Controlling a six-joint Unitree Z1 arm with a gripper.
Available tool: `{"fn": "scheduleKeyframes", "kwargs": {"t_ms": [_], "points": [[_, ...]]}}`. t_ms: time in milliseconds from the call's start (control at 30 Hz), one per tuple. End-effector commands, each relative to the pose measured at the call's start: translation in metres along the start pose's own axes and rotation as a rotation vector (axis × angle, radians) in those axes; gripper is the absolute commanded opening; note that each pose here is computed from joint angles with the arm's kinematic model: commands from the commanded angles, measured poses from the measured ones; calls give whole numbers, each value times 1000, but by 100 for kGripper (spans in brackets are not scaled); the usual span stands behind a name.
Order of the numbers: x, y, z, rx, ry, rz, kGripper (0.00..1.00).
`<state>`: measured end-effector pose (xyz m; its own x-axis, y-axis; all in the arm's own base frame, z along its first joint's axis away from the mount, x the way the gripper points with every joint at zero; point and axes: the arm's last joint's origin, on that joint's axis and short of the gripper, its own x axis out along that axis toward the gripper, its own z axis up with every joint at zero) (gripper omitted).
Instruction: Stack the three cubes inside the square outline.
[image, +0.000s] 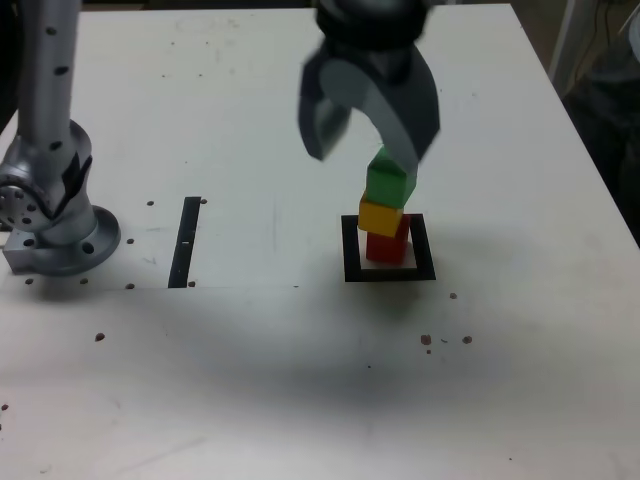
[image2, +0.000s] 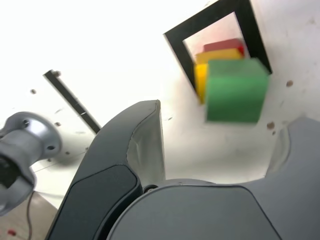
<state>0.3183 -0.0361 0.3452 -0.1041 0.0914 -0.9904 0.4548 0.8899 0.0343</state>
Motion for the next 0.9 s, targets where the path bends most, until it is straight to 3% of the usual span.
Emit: {"fn": "scheduleKeyframes", "kwargs": {"t_ms": [0, 100, 200, 367, 600, 867], "points": [[-9, -6, -17, -8, -16, 4, 99], [-11, -15, -42, -33, -15, 0, 99], [-2, -25, -68, -68, 14, -11, 99], [35, -43, -109, -137, 75, -33, 99], [87, -56, -133, -211, 147, -48, 99], [124, -68, -155, -276, 150, -67, 99]]}}
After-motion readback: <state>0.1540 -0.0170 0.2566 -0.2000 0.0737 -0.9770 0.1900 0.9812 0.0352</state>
